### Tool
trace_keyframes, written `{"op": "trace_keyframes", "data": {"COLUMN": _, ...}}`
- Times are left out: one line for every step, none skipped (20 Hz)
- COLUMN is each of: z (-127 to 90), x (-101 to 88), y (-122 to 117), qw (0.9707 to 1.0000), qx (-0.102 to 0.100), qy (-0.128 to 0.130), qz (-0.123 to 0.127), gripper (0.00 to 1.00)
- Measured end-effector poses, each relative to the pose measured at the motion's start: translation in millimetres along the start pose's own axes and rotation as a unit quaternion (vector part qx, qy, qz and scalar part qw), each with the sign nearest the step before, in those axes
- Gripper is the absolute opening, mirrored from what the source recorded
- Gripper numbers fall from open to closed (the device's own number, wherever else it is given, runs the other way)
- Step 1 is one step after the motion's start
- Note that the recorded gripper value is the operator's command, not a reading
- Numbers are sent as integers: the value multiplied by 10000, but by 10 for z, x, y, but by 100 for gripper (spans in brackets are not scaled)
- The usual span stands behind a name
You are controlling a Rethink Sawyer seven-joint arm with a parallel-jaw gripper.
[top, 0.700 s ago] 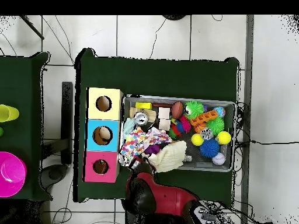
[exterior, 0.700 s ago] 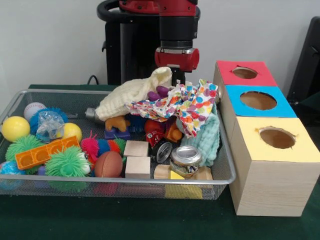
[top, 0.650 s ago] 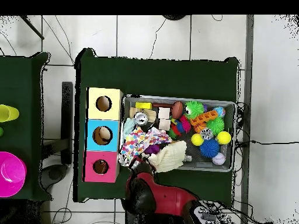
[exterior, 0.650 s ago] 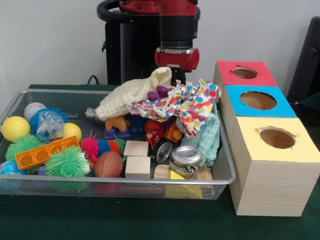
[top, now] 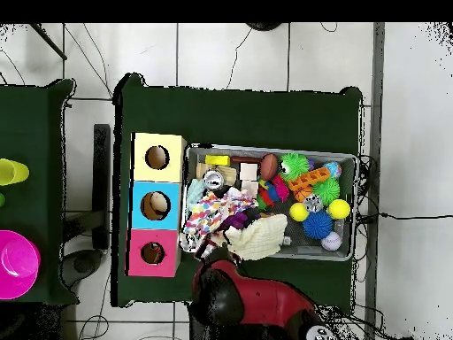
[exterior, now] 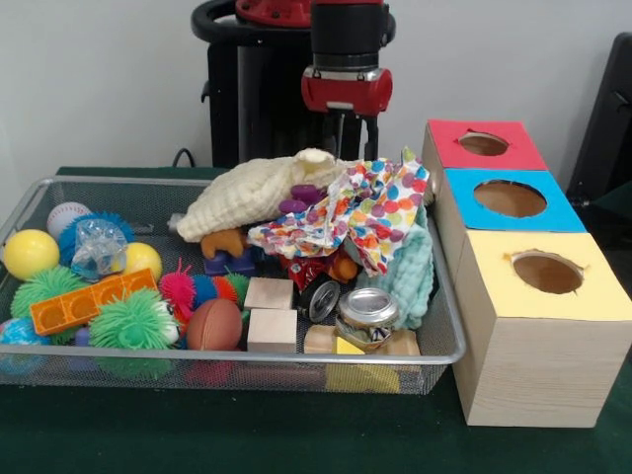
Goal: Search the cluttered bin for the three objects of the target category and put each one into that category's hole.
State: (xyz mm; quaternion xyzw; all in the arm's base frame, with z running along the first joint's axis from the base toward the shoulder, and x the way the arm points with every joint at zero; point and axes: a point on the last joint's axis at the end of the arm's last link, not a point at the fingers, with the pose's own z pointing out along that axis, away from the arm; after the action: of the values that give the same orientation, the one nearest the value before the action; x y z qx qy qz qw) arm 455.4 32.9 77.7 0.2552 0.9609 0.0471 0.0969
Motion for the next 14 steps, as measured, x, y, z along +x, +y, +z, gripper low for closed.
{"op": "trace_keyframes", "data": {"z": -36, "x": -25, "y": -2, "qw": 10000, "qx": 9, "qy": 22, "qz": 4, "gripper": 100}}
{"op": "trace_keyframes", "data": {"z": -96, "x": -71, "y": -6, "qw": 10000, "qx": 22, "qy": 50, "qz": 12, "gripper": 100}}
{"op": "trace_keyframes", "data": {"z": -183, "x": -151, "y": -13, "qw": 10000, "qx": 30, "qy": 62, "qz": 30, "gripper": 100}}
{"op": "trace_keyframes", "data": {"z": -230, "x": -197, "y": -20, "qw": 10000, "qx": 28, "qy": 54, "qz": 42, "gripper": 100}}
{"op": "trace_keyframes", "data": {"z": -265, "x": -235, "y": -24, "qw": 10000, "qx": 21, "qy": 38, "qz": 50, "gripper": 100}}
{"op": "trace_keyframes", "data": {"z": -296, "x": -276, "y": -28, "qw": 10000, "qx": 8, "qy": 10, "qz": 59, "gripper": 100}}
{"op": "trace_keyframes", "data": {"z": -319, "x": -304, "y": -30, "qw": 10000, "qx": -4, "qy": -12, "qz": 63, "gripper": 100}}
{"op": "trace_keyframes", "data": {"z": -347, "x": -345, "y": -31, "qw": 10000, "qx": -24, "qy": -51, "qz": 73, "gripper": 100}}
{"op": "trace_keyframes", "data": {"z": -387, "x": -409, "y": -32, "qw": 9999, "qx": -62, "qy": -119, "qz": 86, "gripper": 100}}
{"op": "trace_keyframes", "data": {"z": -428, "x": -473, "y": -33, "qw": 9997, "qx": -100, "qy": -188, "qz": 99, "gripper": 100}}
{"op": "trace_keyframes", "data": {"z": -448, "x": -504, "y": -36, "qw": 9996, "qx": -116, "qy": -221, "qz": 106, "gripper": 100}}
{"op": "trace_keyframes", "data": {"z": -455, "x": -521, "y": -44, "qw": 9996, "qx": -125, "qy": -242, "qz": 93, "gripper": 100}}
{"op": "trace_keyframes", "data": {"z": -462, "x": -539, "y": -52, "qw": 9995, "qx": -133, "qy": -262, "qz": 79, "gripper": 100}}
{"op": "trace_keyframes", "data": {"z": -456, "x": -541, "y": -58, "qw": 9995, "qx": -135, "qy": -260, "qz": 65, "gripper": 100}}
